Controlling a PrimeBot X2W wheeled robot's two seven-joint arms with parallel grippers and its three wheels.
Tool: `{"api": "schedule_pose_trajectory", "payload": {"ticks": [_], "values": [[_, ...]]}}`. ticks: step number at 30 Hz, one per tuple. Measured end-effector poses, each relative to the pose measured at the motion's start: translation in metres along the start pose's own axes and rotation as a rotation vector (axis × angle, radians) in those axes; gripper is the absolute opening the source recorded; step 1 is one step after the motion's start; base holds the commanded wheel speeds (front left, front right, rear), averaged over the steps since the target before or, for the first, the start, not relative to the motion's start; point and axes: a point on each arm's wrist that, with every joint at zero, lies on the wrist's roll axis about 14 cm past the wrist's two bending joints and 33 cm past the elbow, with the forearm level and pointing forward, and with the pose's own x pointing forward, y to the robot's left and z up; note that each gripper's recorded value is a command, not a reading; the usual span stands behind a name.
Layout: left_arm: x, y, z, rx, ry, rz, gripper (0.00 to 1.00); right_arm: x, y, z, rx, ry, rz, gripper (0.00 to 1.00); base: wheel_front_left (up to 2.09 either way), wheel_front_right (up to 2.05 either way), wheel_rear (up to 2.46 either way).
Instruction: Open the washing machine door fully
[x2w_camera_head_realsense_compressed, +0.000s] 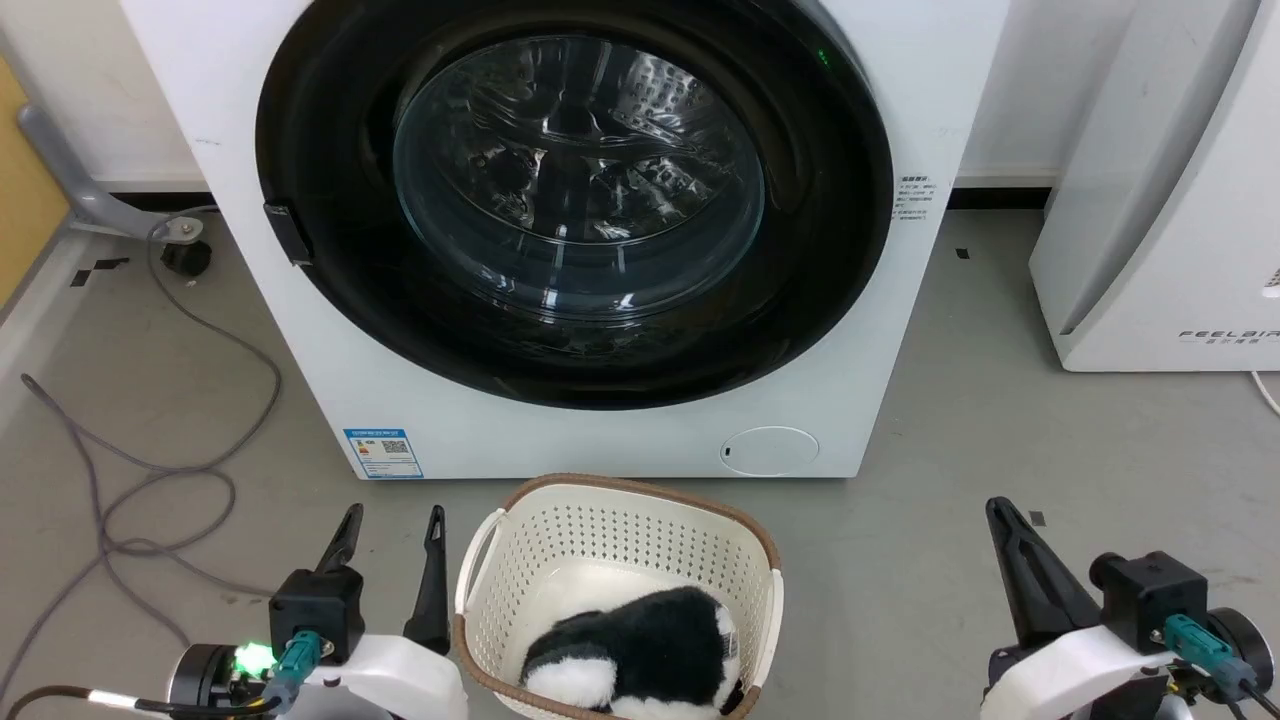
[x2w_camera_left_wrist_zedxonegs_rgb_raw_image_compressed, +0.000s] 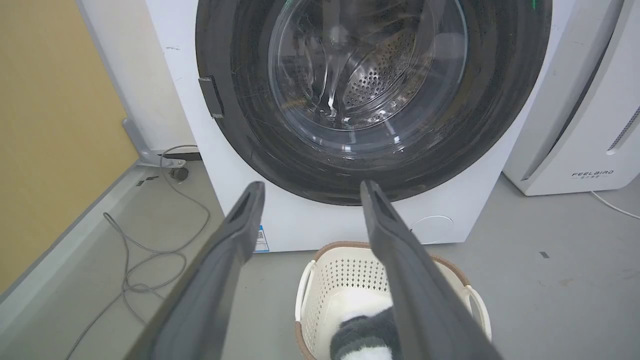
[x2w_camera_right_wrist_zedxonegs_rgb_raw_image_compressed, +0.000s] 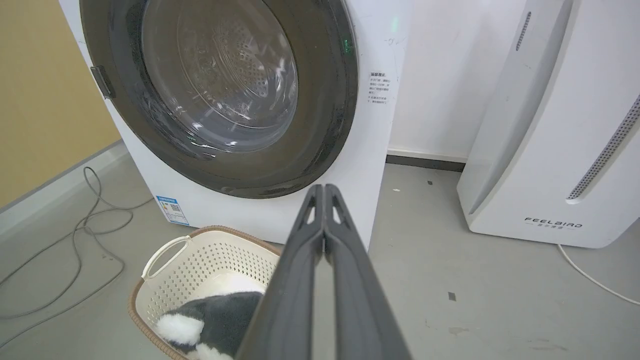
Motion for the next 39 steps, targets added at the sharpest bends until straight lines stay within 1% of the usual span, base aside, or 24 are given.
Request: {"api": "schedule_pose_trajectory", "payload": {"ticks": [5, 9, 15, 22, 32, 39], "values": [[0.000, -0.003, -0.001, -0.010, -0.004, -0.007, 1.00, 0.000, -0.001, 0.000, 0.036, -0.008, -0.003, 0.00, 0.00, 0.00, 0.00], [0.000, -0.005, -0.001, -0.017, -0.008, -0.014, 1.00, 0.000, -0.001, 0.001, 0.102, -0.021, -0.006, 0.00, 0.00, 0.00, 0.00], [0.000, -0.008, -0.001, -0.025, -0.013, -0.018, 1.00, -0.001, -0.005, 0.002, 0.285, -0.050, -0.020, 0.00, 0.00, 0.00, 0.00], [0.001, -0.011, 0.000, -0.034, -0.024, -0.026, 1.00, 0.002, -0.021, 0.009, 0.477, -0.103, -0.068, 0.00, 0.00, 0.00, 0.00], [0.005, -0.018, 0.004, -0.045, -0.047, -0.043, 1.00, 0.015, -0.035, 0.020, 0.691, -0.175, -0.098, 0.00, 0.00, 0.00, 0.00], [0.010, -0.021, 0.005, -0.053, -0.058, -0.048, 1.00, 0.035, -0.049, 0.032, 0.842, -0.232, -0.114, 0.00, 0.00, 0.00, 0.00]]}}
